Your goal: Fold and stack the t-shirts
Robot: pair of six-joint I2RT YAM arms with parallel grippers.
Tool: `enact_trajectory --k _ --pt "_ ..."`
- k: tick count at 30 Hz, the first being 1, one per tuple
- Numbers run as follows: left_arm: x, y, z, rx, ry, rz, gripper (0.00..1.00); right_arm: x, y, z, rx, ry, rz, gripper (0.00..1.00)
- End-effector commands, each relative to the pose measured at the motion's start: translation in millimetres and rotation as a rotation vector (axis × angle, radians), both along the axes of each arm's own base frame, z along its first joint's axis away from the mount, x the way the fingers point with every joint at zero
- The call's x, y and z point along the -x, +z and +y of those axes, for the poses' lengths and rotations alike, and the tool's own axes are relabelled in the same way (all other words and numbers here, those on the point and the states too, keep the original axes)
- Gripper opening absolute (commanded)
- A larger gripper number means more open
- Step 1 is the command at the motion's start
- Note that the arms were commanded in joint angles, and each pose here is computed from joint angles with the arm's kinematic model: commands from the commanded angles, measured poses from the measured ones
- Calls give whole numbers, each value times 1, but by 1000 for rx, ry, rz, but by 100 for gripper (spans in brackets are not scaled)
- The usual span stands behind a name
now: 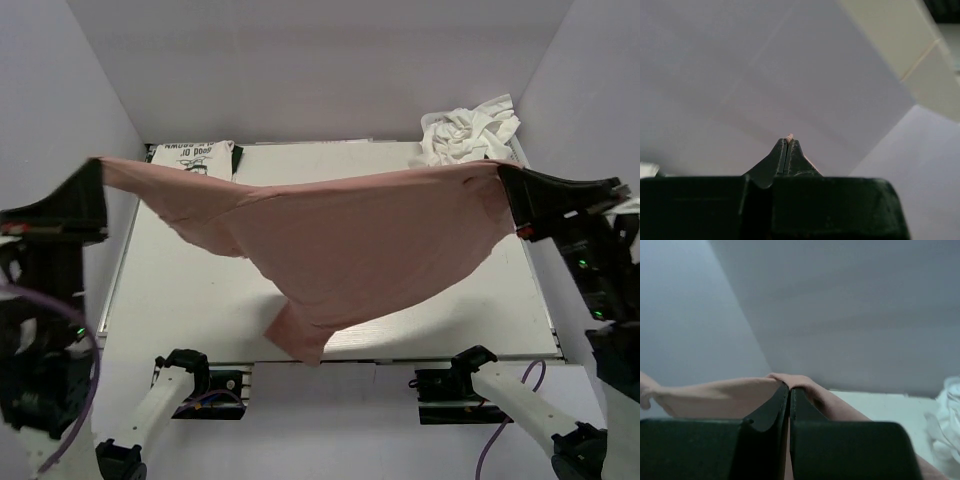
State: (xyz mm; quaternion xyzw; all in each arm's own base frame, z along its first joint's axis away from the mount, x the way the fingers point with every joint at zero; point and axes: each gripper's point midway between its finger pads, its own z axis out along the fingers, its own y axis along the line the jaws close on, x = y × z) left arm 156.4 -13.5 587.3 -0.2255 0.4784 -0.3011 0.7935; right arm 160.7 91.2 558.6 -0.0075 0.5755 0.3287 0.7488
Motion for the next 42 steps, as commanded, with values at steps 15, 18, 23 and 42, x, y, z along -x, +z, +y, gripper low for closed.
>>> enact_trajectory --k 15,18,23,42 --pt "32 104 -10 -217 6 -193 0 32 27 1 76 63 -129 0" --pt "-49 59 -10 -211 58 -5 0 -25 -2 8 81 -29 -8 0" --pt "-216 -71 -13 -252 167 363 0 -167 -136 25 194 -280 346 0" --pt "-373 -364 -75 -459 -48 875 100 -272 -393 51 388 -122 889 91"
